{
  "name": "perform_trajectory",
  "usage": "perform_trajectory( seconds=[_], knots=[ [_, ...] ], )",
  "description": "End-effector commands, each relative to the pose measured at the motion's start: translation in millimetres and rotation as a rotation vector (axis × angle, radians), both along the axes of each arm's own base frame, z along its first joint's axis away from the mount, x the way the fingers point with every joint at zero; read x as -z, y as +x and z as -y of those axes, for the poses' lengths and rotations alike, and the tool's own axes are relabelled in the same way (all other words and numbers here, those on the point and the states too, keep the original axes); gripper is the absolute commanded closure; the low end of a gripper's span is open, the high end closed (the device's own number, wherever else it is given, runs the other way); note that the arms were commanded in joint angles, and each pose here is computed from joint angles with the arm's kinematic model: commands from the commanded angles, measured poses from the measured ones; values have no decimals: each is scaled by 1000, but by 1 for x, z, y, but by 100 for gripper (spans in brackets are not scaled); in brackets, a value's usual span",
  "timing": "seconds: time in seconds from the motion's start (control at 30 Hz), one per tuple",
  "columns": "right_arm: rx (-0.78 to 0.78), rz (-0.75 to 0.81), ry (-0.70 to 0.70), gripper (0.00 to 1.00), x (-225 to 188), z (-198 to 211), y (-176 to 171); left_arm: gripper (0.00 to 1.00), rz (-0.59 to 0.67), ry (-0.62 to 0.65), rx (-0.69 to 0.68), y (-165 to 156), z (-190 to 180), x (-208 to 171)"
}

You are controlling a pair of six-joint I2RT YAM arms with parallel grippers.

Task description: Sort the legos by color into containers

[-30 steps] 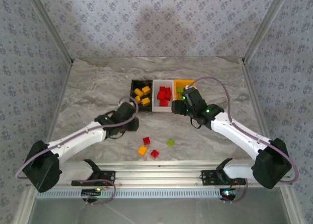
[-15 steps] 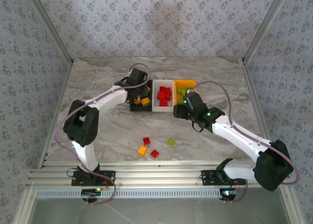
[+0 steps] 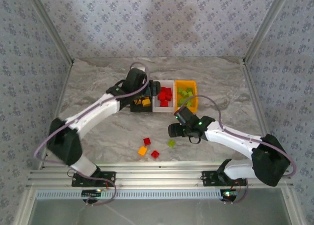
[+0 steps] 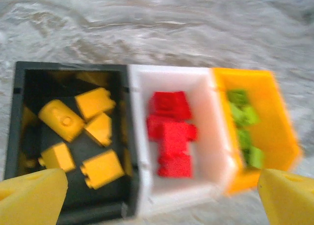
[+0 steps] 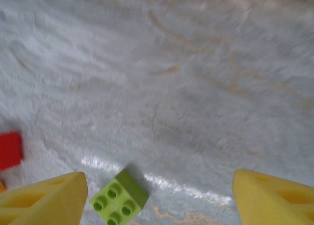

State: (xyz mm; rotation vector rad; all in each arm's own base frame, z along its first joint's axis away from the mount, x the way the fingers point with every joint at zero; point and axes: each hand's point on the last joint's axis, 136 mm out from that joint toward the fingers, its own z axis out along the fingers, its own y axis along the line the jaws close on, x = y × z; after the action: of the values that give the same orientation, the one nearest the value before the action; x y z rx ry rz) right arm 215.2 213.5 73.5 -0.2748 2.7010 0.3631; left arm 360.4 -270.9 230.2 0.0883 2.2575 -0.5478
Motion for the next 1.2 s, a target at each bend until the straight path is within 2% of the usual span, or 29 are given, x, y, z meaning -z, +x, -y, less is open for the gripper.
perform_trajectory(
  seconds=[0.0, 0.17, 0.4, 0.5, 0.63, 0.73, 0.93, 1.03, 1.17],
  knots=[
    [-43, -71, -52, 20, 20, -5, -21, 1, 5, -9, 54, -47, 0, -1],
    [-104, -87, -109, 21, 37, -19, -32, 1, -52, 23, 46, -111, -28, 36],
    [-133, -98, -201, 26, 58, -22, -32, 1, -176, 41, -47, -155, -76, 90],
    [-143, -110, -218, 33, 64, -23, -33, 1, -193, 40, -84, -164, -92, 99],
    [-157, -115, -208, 50, 62, -26, -35, 1, -202, 31, -110, -171, -104, 104],
    [-154, -103, -198, 57, 56, -26, -35, 1, -203, 32, -117, -174, -108, 106],
    [-130, -41, -165, 63, 21, -23, -25, 0, -195, 24, -107, -174, -107, 105],
    [-80, 45, -128, 65, -14, -17, -1, 1, -184, 27, -95, -173, -105, 104],
    [74, 153, -39, 66, -63, 5, 54, 1, -178, 25, -83, -172, -103, 105]
  ],
)
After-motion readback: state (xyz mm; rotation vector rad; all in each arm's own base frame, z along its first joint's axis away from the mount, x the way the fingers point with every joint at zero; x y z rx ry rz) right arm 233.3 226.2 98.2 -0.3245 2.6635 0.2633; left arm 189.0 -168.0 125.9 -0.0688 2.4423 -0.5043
